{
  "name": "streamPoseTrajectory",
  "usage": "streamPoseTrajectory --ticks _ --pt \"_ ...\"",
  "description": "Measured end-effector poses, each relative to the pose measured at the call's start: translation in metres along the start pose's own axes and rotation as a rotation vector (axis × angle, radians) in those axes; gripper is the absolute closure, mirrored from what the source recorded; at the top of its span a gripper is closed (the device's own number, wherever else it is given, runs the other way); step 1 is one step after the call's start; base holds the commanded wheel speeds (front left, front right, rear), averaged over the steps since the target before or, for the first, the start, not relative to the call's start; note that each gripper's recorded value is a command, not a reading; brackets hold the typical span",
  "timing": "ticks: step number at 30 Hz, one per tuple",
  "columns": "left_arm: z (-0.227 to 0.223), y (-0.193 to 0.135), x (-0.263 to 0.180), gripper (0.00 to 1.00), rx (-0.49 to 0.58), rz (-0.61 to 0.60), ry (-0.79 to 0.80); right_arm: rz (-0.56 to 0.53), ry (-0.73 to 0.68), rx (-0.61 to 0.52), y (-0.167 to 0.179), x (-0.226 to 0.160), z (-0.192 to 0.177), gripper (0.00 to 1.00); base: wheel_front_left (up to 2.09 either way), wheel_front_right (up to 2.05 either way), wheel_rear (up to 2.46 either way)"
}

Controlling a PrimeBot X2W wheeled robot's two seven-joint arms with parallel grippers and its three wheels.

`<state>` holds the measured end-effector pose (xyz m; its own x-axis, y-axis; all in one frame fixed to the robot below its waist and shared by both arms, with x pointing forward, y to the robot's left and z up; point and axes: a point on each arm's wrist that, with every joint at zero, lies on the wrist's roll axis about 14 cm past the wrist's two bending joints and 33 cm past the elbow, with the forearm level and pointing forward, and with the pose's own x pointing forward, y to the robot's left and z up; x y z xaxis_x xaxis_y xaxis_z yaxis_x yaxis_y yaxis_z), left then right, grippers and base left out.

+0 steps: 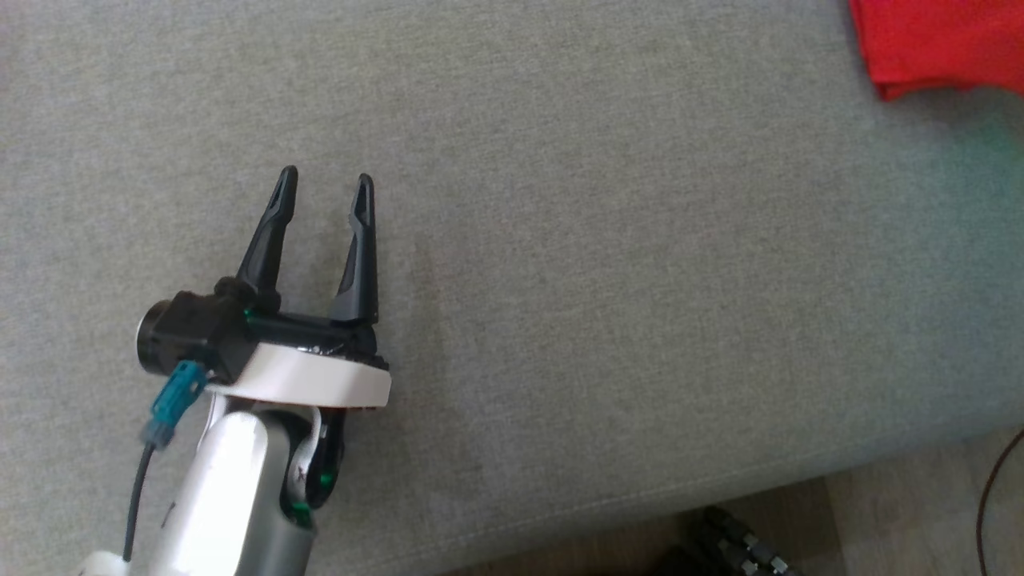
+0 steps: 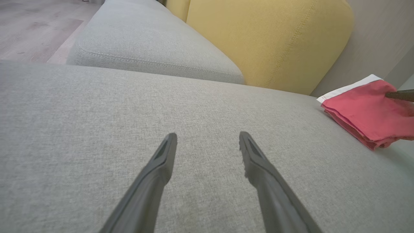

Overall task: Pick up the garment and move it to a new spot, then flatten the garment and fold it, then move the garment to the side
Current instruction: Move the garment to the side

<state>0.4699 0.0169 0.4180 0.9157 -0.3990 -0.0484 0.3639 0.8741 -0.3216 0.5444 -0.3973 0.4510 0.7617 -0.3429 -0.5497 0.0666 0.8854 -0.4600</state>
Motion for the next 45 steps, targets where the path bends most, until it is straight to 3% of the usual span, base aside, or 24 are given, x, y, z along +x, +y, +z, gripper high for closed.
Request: streamPoseTrajectory --ticks 6,7,8,9,13,22,27,36,41,45 --pt "-0.001 -0.001 0.001 0.00 -0.002 0.002 -0.001 -0.048 0.012 -0.037 -0.015 -0.002 0.000 0.99 0.00 0.00 0.00" --pt "-0.001 -0.001 0.001 0.00 -0.002 0.001 -0.001 -0.055 0.012 -0.039 -0.017 -0.003 0.001 0.83 0.00 0.00 0.00" --pt "-0.001 -0.001 0.002 0.00 -0.003 0.001 -0.001 -0.063 0.015 -0.042 -0.019 -0.003 0.001 0.55 0.00 0.00 0.00" --pt "-0.001 -0.001 0.002 0.00 -0.004 0.000 -0.001 -0.070 0.011 -0.042 -0.021 -0.004 0.002 0.00 0.00 0.00 0.00" --pt "0.000 -0.002 0.002 0.00 -0.003 -0.003 -0.002 -0.089 -0.015 -0.040 -0.024 -0.005 0.010 0.00 0.00 0.00 0.00" --pt "0.005 -0.004 0.000 0.00 0.007 -0.008 -0.012 -0.050 -0.136 -0.019 0.006 -0.009 0.031 0.00 0.00 0.00 0.00" --pt "0.019 -0.003 -0.002 0.00 0.010 0.005 -0.040 0.002 -0.259 0.070 0.029 -0.020 0.052 0.00 0.00 0.00 0.00" --pt "0.052 0.012 -0.022 0.00 0.020 0.105 -0.088 0.171 -0.478 0.290 0.099 -0.074 0.073 0.00 0.00 0.00 0.00" --pt "0.079 0.021 -0.042 0.00 0.050 0.165 -0.144 0.245 -0.583 0.346 0.130 -0.117 0.076 0.00 0.00 0.00 0.00" --pt "0.076 0.032 -0.073 0.00 0.059 0.230 -0.125 0.275 -0.629 0.395 0.142 -0.147 0.064 0.00 0.00 0.00 0.00"
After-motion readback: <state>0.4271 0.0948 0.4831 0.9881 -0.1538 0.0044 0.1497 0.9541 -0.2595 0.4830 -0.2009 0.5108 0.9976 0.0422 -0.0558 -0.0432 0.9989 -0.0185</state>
